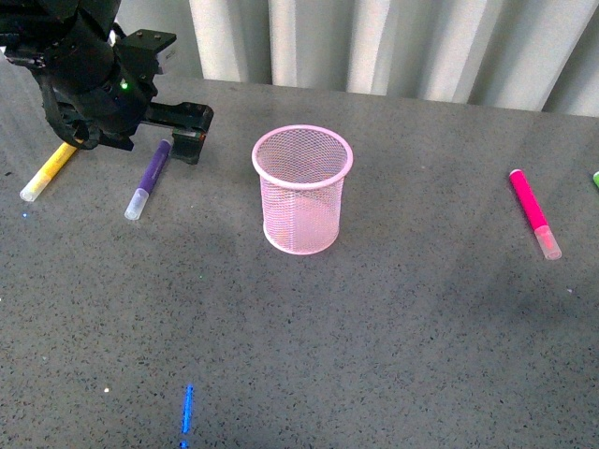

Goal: Insert purple and pink pens into pink cup

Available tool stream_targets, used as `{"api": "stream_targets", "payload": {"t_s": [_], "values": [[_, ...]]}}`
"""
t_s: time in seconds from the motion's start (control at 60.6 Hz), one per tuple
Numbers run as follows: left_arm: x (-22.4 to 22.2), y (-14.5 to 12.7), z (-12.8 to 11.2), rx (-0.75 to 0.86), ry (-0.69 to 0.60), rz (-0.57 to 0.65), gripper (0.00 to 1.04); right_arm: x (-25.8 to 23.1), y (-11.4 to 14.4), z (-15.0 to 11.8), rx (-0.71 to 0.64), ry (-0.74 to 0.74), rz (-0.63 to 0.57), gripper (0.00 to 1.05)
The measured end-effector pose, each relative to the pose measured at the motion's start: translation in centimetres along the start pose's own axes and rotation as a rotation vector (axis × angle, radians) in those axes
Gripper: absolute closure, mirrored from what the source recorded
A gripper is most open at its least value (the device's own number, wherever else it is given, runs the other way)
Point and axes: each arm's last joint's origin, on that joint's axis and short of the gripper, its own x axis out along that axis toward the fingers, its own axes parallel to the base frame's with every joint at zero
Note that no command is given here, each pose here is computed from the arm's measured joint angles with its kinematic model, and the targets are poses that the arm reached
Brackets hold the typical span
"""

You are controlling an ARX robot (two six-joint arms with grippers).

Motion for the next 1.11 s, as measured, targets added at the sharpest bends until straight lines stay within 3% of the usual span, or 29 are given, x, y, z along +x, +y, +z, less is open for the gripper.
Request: {"api": "stream_targets", "payload": {"t_s": [0.545,0.875,1.106], "values": [[2.2,0.8,0.1,-0.019,0.033,-0.005,0.07,0.0,0.0,0.0,0.0,0.0,0.0,0.07],[2.1,0.6,0.0,-0.013,0.099,-0.017,0.57,0.0,0.0,0.0,0.0,0.0,0.0,0.07],[1.7,0.7,-0.4,-0.044,0.076,-0.008,0.91,0.0,0.0,0.0,0.0,0.0,0.0,0.07]]}}
